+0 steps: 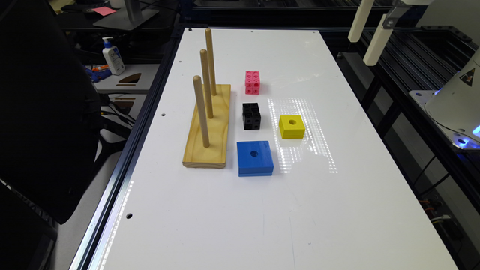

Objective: Pick up pink block.

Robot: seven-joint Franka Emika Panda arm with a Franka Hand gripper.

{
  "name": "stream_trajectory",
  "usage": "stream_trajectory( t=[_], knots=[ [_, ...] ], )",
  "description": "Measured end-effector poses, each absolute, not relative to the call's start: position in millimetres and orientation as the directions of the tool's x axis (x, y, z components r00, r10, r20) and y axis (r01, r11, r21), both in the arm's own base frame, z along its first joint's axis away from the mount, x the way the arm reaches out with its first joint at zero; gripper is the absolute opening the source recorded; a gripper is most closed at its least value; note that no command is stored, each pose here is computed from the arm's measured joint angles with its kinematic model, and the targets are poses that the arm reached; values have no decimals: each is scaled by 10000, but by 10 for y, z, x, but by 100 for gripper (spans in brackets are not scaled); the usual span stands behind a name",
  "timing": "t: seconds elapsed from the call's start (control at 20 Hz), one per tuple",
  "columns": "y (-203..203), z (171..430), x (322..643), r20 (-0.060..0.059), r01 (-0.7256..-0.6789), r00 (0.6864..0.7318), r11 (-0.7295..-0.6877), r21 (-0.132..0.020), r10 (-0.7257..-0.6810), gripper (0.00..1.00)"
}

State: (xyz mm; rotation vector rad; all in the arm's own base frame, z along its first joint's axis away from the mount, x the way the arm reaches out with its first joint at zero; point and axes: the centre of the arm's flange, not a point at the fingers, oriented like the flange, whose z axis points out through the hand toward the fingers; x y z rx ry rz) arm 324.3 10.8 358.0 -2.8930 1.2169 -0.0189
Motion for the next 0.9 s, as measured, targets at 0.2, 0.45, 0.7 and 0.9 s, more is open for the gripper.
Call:
stream_trajectory(
  t=[0.2,0.45,0.7,0.9],
  knots=[
    [66,3591,3262,199,-7167,6969,-6972,-157,-7169,100],
    [5,3606,3311,382,-7175,6948,-6958,-327,-7182,100],
    [-22,3616,3481,462,-7185,6927,-6942,-430,-7197,100],
    [-48,3594,3679,413,-7196,6919,-6932,-414,-7208,100]
  ],
)
